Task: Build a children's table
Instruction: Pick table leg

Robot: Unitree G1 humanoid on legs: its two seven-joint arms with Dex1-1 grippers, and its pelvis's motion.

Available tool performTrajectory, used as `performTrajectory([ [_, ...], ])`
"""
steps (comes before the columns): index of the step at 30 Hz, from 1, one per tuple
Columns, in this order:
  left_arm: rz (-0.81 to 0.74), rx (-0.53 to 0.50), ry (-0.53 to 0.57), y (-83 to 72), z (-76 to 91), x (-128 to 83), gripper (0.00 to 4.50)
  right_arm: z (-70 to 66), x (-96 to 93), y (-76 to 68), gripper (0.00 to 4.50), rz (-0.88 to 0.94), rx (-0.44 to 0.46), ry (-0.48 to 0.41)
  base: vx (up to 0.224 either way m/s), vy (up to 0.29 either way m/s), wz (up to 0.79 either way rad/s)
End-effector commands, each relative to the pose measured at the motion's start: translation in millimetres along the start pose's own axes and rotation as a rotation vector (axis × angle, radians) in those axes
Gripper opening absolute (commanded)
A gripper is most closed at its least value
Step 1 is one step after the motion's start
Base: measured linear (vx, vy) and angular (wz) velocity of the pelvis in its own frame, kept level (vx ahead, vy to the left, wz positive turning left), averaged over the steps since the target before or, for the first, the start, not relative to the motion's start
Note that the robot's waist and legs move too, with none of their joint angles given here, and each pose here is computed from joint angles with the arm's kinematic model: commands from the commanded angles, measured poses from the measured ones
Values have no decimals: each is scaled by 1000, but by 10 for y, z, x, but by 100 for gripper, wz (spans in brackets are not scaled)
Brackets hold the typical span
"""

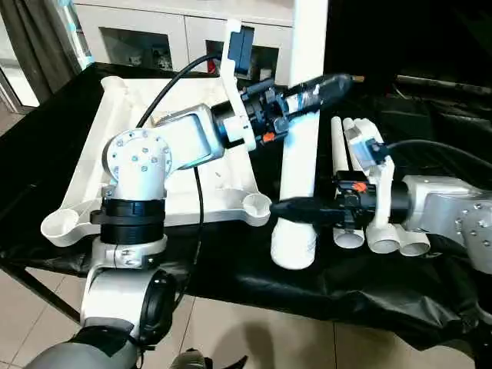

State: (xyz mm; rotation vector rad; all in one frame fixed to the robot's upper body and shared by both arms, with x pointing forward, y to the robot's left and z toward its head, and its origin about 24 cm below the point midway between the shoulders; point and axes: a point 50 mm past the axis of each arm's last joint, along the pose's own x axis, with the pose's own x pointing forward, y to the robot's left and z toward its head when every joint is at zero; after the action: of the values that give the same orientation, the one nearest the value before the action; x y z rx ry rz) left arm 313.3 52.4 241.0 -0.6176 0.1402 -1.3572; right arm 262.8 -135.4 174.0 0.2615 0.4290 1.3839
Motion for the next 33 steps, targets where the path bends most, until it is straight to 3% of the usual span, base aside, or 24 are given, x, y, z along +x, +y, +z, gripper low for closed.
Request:
performTrajectory([
  [1, -39, 17, 11, -68, 14, 33, 180, 2, 4, 49, 347, 29, -6, 23, 0, 0, 0],
  [14, -59, 16, 17, -88, 14, 53, 180, -11, 14, 54, 347, 46, 8, 27, 0, 0, 0],
  [15, -59, 16, 16, -88, 16, 53, 180, -11, 13, 54, 319, 47, 10, 27, 0, 0, 0],
  [28, -56, 19, 0, -89, 51, 49, 180, -31, 22, 49, 210, 56, 26, 31, 0, 0, 0],
  [33, -54, 16, -6, -87, 66, 45, 180, -29, 23, 46, 195, 55, 27, 29, 0, 0, 0],
])
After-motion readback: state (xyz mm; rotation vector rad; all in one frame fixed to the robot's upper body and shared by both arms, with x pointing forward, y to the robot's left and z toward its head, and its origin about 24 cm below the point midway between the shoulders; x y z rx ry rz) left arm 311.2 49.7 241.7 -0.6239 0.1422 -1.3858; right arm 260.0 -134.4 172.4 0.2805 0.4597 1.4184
